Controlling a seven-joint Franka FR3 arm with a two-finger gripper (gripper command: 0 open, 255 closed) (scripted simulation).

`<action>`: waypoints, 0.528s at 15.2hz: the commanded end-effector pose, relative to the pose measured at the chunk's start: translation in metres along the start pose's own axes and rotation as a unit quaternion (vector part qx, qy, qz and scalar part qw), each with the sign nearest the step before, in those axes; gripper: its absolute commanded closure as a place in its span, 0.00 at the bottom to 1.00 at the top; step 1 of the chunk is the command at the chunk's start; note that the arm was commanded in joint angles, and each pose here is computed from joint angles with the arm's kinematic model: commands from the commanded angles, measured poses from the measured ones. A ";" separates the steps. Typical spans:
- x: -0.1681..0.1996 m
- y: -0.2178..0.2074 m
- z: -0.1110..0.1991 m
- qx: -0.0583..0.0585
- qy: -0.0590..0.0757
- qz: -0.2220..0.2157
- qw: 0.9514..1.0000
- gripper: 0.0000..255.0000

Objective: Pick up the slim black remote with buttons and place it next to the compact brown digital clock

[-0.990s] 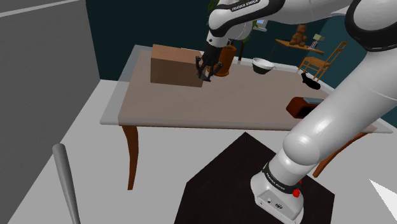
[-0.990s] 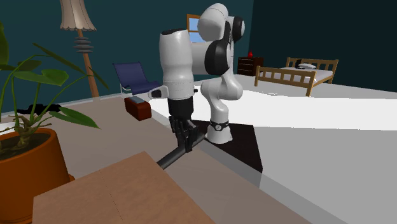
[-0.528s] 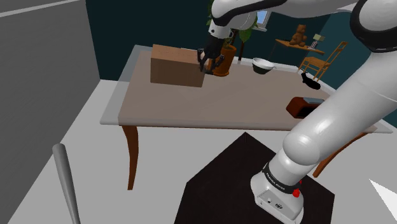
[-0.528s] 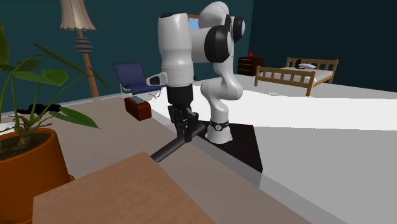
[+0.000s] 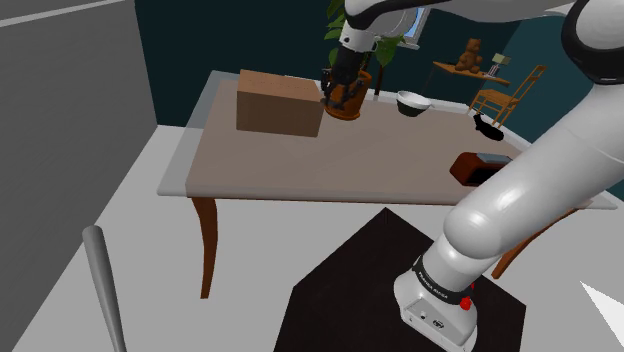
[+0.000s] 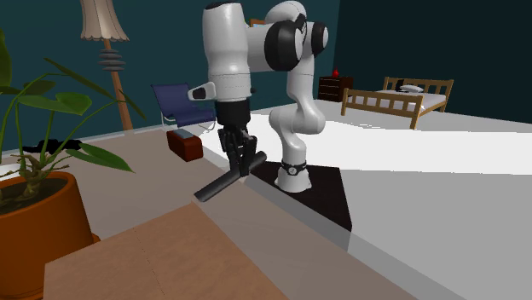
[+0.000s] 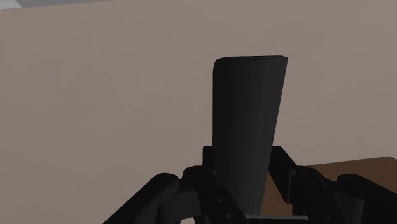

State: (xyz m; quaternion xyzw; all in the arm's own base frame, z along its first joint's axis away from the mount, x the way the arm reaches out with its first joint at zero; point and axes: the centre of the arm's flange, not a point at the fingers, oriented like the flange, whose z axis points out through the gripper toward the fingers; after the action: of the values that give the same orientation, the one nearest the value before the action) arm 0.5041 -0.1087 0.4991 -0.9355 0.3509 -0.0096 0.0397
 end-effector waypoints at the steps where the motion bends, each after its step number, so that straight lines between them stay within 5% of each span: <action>1: 0.006 0.023 -0.003 0.000 0.000 0.000 1.000 1.00; 8: 0.024 0.114 -0.011 0.000 0.000 0.000 1.000 1.00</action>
State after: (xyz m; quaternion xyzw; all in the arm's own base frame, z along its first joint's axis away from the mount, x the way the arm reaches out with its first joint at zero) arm 0.4558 -0.1982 0.5014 -0.9354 0.3511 -0.0096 0.0396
